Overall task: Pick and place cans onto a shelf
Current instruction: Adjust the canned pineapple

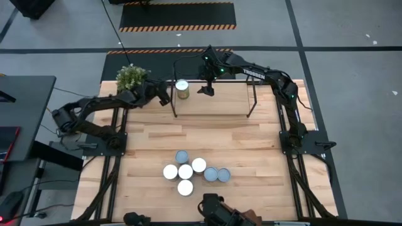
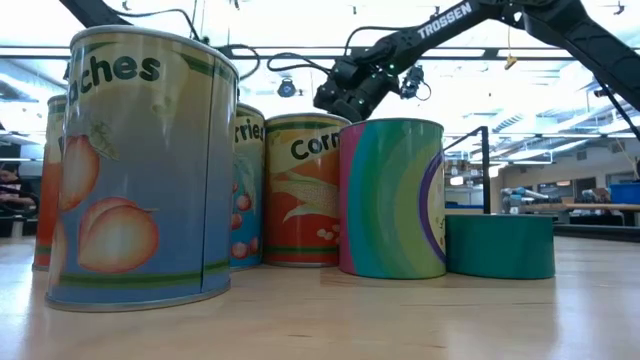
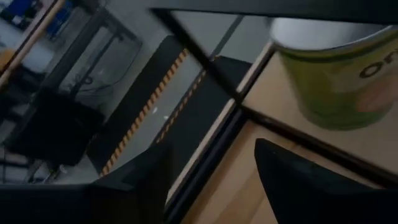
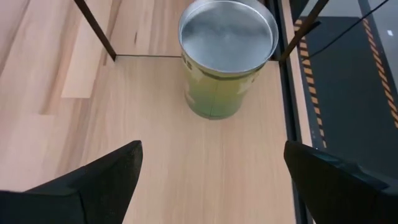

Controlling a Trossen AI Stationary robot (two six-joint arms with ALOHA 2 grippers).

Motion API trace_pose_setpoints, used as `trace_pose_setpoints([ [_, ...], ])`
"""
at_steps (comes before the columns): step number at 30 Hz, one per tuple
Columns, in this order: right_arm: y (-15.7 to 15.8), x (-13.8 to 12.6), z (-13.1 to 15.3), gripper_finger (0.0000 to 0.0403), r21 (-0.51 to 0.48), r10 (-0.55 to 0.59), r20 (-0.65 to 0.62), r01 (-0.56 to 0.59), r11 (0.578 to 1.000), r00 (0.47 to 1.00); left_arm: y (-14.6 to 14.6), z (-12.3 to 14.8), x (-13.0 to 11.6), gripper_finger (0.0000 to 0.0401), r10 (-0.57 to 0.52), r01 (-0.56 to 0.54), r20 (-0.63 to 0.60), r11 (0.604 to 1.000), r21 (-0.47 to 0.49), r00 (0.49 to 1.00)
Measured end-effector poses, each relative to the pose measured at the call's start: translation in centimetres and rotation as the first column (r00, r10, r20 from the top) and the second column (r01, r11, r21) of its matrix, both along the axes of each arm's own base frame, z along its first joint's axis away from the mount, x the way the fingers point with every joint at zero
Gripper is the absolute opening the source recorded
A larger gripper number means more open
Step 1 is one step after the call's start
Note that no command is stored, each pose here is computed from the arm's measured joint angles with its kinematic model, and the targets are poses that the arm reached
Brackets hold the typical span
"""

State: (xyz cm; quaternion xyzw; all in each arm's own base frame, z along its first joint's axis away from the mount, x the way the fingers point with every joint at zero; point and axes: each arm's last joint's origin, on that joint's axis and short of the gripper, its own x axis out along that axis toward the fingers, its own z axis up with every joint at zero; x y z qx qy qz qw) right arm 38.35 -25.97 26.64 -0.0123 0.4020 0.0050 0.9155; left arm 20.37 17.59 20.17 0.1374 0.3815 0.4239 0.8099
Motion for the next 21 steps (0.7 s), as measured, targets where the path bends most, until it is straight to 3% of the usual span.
trace_pose_setpoints([
  [7, 0.9, 0.6, 0.0, 0.0396, 0.011, 0.010, -0.002, -0.010, 1.000, 1.000, -2.5, 2.4, -1.2, 0.0197, 0.019, -0.018, 0.050, 1.000, -0.019, 0.999],
  [11, 1.8, 1.2, 0.3, 0.0390, -0.063, -0.016, -0.030, 0.014, 0.998, 0.999, -4.4, 3.3, -1.7, 0.0184, 0.008, -0.005, 0.073, 0.999, -0.047, 0.997],
  [15, 3.0, 0.7, 2.6, 0.0383, -0.168, -0.053, -0.029, 0.048, 0.985, 0.998, -6.3, 3.9, -1.8, 0.0175, -0.061, 0.079, 0.146, 0.990, -0.121, 0.987],
  [21, 5.9, -1.2, 7.4, 0.0375, -0.191, -0.028, 0.057, 0.039, 0.981, 0.998, -9.5, 4.4, -1.4, 0.0172, -0.211, 0.261, 0.227, 0.941, -0.216, 0.951],
])
